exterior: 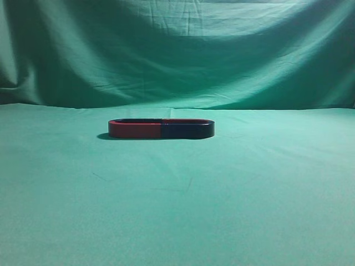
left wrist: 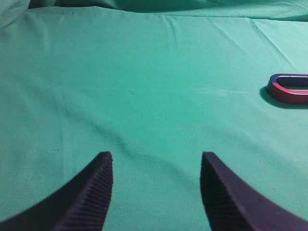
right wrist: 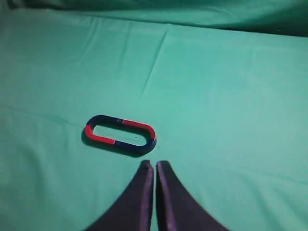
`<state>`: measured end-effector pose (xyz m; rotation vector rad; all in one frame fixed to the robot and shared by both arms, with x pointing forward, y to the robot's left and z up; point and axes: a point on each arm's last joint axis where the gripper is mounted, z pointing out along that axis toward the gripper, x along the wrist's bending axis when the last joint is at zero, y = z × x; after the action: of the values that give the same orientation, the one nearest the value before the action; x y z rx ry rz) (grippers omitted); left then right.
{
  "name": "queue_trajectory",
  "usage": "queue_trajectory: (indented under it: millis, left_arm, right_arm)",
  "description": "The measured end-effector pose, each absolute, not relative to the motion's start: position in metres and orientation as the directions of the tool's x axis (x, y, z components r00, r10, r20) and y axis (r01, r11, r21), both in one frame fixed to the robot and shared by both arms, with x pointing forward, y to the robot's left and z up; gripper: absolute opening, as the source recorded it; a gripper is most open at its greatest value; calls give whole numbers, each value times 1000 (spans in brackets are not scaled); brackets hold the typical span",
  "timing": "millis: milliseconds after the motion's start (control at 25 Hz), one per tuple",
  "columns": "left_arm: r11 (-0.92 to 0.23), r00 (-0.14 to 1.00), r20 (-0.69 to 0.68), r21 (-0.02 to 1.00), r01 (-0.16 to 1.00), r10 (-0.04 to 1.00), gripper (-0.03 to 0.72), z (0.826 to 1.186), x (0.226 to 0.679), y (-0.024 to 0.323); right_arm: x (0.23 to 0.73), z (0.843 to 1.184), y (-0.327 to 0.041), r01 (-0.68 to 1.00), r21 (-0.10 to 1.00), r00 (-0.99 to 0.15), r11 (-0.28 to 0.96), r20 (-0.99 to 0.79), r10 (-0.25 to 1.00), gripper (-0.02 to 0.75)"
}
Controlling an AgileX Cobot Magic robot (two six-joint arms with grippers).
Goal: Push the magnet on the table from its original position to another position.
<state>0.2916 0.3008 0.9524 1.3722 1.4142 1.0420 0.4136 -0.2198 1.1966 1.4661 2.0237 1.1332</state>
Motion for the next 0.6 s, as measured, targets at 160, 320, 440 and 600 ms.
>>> queue_trajectory:
  millis: [160, 320, 440, 600]
  left_arm:
    - [37, -1, -38, 965, 260, 999, 372, 952, 292, 301]
    - [37, -1, -38, 965, 260, 999, 372, 952, 292, 301]
    - [37, -1, -38, 965, 260, 999, 372, 952, 292, 301]
    - [37, -1, -38, 965, 260, 999, 372, 952, 292, 301]
  right_arm:
    - [385, 1181, -232, 513, 855, -376, 77, 143, 916, 0]
    - [351, 1164, -247, 442, 896, -380, 48, 138, 915, 0]
    - [329, 1156, -256, 394, 919, -384, 27, 138, 913, 0]
    - [316, 1141, -264, 329, 944, -376, 27, 105, 921, 0]
